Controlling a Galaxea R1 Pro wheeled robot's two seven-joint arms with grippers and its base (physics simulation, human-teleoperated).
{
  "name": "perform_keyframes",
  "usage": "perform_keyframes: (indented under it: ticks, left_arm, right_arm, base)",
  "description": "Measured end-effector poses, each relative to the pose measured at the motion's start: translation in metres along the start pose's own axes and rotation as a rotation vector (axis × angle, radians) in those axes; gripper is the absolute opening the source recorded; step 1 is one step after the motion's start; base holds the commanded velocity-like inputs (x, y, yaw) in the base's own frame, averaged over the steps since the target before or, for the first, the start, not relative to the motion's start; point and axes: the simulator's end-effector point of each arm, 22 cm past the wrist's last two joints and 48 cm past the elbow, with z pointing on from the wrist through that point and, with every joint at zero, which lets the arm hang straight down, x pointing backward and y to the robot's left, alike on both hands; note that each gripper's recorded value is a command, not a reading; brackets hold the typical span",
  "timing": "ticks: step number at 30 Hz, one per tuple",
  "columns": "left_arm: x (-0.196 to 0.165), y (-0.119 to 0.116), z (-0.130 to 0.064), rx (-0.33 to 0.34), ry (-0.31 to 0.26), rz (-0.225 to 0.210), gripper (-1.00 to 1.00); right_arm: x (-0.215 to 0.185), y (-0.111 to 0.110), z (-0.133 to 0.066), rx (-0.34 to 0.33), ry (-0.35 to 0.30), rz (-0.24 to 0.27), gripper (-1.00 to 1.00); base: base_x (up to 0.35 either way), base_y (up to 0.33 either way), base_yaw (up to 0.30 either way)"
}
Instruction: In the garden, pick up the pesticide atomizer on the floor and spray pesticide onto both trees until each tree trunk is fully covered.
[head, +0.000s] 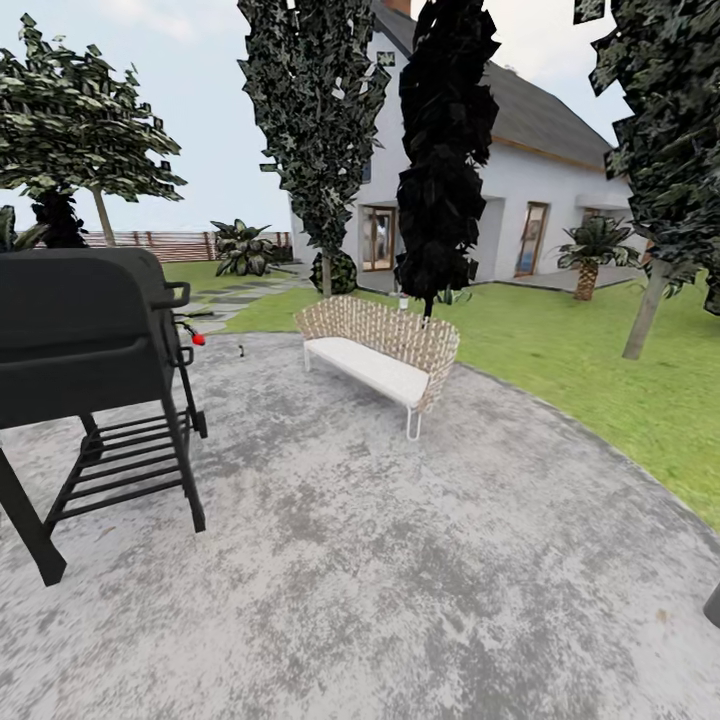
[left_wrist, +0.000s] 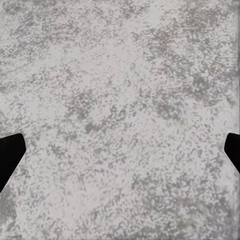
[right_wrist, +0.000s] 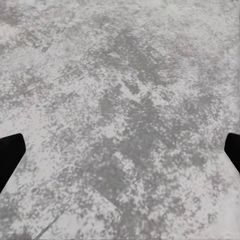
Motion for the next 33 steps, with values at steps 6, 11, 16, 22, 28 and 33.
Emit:
perform_keyframes:
  ticks: [6, 11, 16, 22, 28, 33]
  left_arm:
    - [0.001, 0.001, 0.0, -0.002, 0.001, -0.002, 1.0]
    - [0.003, 0.003, 0.0, -0.004, 0.006, -0.002, 1.0]
    - [0.007, 0.003, -0.001, -0.005, 0.015, -0.003, 1.0]
    - [0.009, 0.001, -0.001, -0.003, 0.019, -0.002, 1.0]
    - [0.009, 0.002, -0.001, -0.003, 0.019, -0.002, 1.0]
    - [0.009, 0.001, -0.001, -0.003, 0.019, -0.002, 1.0]
  right_arm:
    - [0.001, 0.0, 0.0, 0.001, 0.001, 0.0, 1.0]
    - [0.012, -0.001, -0.002, 0.003, 0.024, 0.002, 1.0]
    - [0.017, 0.0, -0.003, 0.004, 0.035, 0.003, 1.0]
    - [0.019, 0.0, -0.003, 0.003, 0.038, 0.003, 1.0]
    - [0.02, 0.0, -0.003, 0.002, 0.04, 0.002, 1.0]
    - [0.02, 0.001, -0.003, 0.001, 0.04, 0.001, 1.0]
  base:
    - [0.294, -0.16, 0.245]
    - [0.323, -0.085, 0.274]
    - [0.335, -0.011, 0.254]
    - [0.337, -0.001, 0.055]
    - [0.337, -0.029, 0.002]
    - [0.337, -0.082, 0.0]
